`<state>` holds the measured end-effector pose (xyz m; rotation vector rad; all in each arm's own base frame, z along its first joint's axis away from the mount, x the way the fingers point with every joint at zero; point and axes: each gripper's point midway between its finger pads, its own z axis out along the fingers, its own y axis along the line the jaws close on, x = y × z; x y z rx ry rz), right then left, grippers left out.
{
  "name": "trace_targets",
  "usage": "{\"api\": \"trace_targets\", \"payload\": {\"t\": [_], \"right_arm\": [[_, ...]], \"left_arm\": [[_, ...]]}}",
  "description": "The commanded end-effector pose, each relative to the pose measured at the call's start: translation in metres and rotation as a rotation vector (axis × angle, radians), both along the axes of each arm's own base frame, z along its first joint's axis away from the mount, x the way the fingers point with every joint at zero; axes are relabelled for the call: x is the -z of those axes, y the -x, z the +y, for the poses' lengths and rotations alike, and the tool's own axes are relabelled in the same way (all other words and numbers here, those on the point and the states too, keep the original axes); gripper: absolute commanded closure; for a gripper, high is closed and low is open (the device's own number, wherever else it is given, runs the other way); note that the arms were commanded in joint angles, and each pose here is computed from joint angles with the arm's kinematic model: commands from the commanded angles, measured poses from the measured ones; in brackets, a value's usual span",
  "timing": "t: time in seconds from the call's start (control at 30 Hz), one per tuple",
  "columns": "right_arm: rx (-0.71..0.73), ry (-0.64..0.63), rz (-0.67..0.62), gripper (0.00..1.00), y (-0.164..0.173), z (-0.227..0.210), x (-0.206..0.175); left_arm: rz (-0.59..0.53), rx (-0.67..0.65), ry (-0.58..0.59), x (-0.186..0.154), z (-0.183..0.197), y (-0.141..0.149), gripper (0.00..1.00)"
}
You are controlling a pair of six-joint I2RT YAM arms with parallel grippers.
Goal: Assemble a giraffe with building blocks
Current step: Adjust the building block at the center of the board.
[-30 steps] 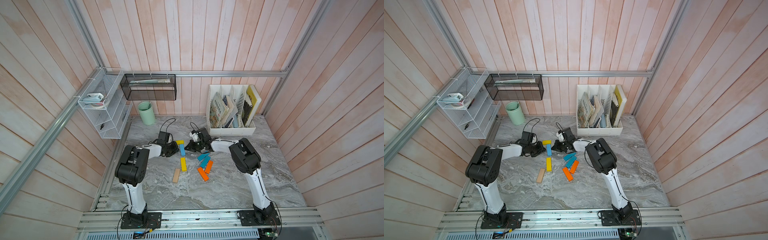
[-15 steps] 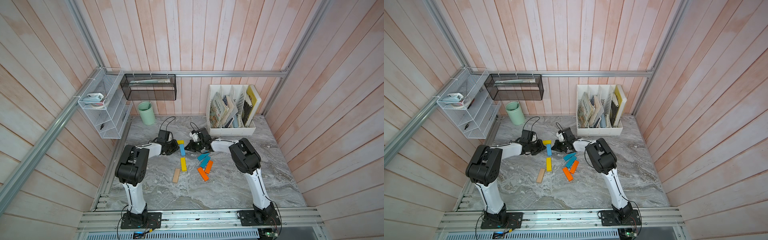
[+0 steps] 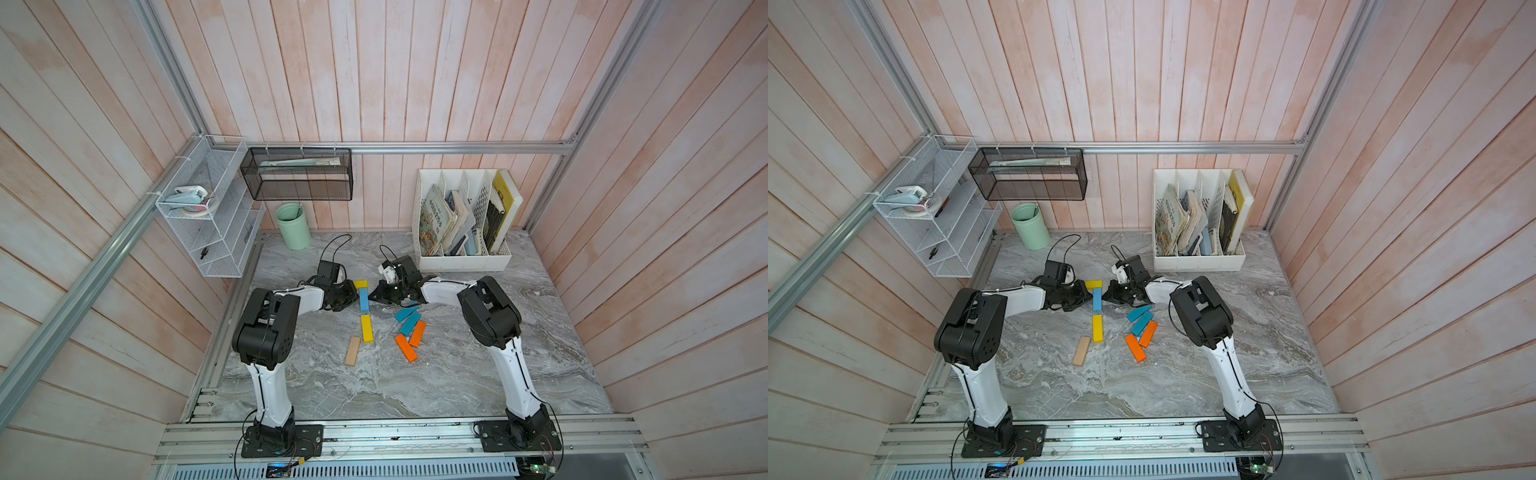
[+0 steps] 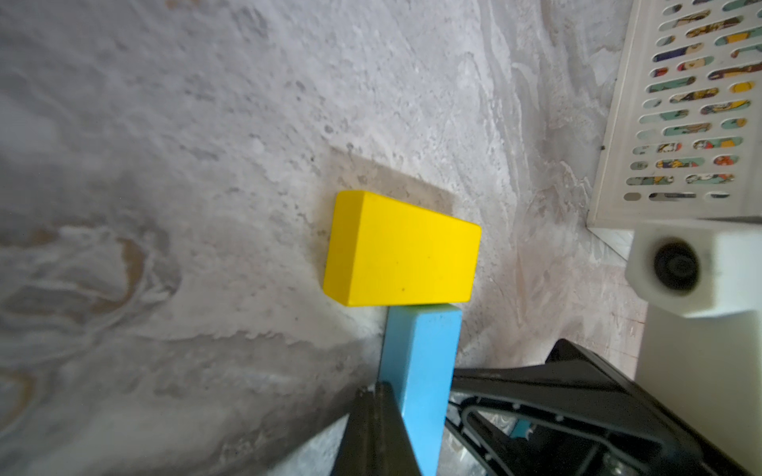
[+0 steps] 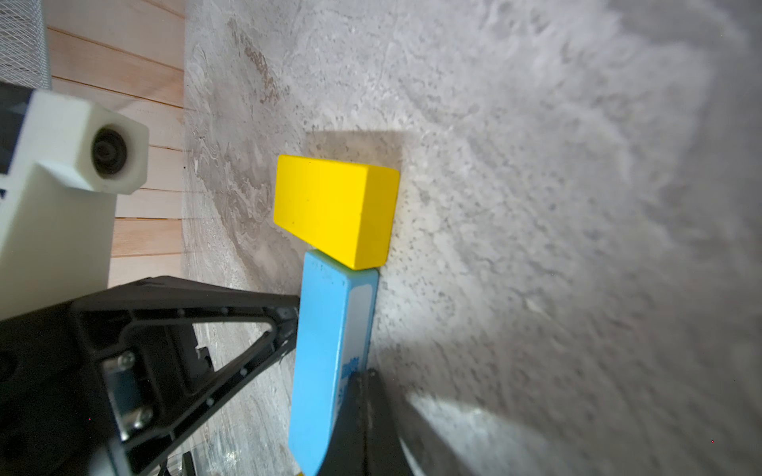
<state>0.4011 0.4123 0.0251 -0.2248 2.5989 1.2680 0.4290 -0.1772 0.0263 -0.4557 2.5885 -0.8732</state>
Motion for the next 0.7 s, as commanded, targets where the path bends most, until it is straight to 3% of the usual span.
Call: {"api": "trace_targets", "payload": {"t": [0.0,0.4,0.57,0.67], "right_arm": [[-0.003,0.041,0.045,1.0,0.009,-0.002,0.024],[0.084,0.1,0.001,1.0,0.008,-0.045,0.015],[0.077,0.231,-0.076,1.0,0.036,-0.067,0.005],[0.032,0.241,-0.074,1.0,0.068,-0.067,0.004]], "left_arm": [[-0.004,0.007,0.011,-0.003,-0.002,-0.005,1.0],[0.011,-0.029,-0.058,-0.005,0.023,0.023,1.0],[-0.014,-0.016,-0.06,-0.026,0.025,0.058,1.0],[-0.022,0.015,-0.061,-0.036,0.019,0.086,1.0]]}}
